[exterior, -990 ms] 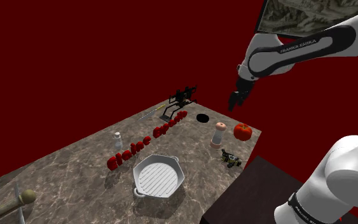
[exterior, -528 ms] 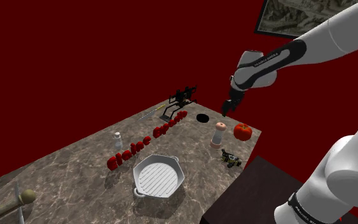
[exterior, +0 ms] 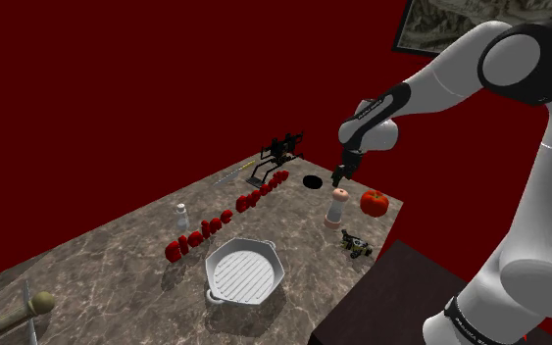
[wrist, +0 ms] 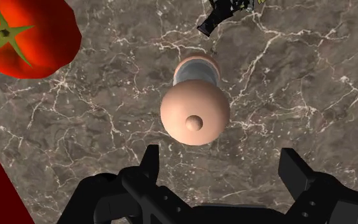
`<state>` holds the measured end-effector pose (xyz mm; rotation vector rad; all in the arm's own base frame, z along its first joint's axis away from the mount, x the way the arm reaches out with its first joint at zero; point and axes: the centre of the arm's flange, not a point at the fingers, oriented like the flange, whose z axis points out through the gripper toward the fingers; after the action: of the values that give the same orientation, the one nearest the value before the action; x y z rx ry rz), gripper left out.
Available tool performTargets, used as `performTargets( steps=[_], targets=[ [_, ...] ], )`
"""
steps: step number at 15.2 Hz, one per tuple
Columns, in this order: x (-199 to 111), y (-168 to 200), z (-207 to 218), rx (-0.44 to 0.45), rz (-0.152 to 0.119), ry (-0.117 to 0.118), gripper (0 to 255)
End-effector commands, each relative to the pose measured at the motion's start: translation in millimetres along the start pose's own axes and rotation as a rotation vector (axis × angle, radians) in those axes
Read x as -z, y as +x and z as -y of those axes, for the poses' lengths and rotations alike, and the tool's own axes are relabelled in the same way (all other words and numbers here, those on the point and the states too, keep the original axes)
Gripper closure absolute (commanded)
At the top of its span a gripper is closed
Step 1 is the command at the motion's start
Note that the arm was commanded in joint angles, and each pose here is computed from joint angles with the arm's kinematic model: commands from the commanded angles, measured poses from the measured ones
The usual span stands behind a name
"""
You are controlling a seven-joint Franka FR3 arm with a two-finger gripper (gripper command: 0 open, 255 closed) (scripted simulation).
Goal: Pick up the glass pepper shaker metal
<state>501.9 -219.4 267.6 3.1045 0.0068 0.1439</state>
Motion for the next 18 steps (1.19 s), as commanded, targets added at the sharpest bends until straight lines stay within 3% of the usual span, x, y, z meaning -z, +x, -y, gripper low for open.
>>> performTargets(
  steps=[1,12,13,18],
  targets=[
    [-22,9,-13,0.002,-0.002,0.001,0],
    [-73,10,-17,0.003,-0.003,0.001,0],
    [-73,10,-17,0.003,-0.004,0.001,255],
    [-73,10,-17,0.003,-0.004,0.001,255]
  ],
)
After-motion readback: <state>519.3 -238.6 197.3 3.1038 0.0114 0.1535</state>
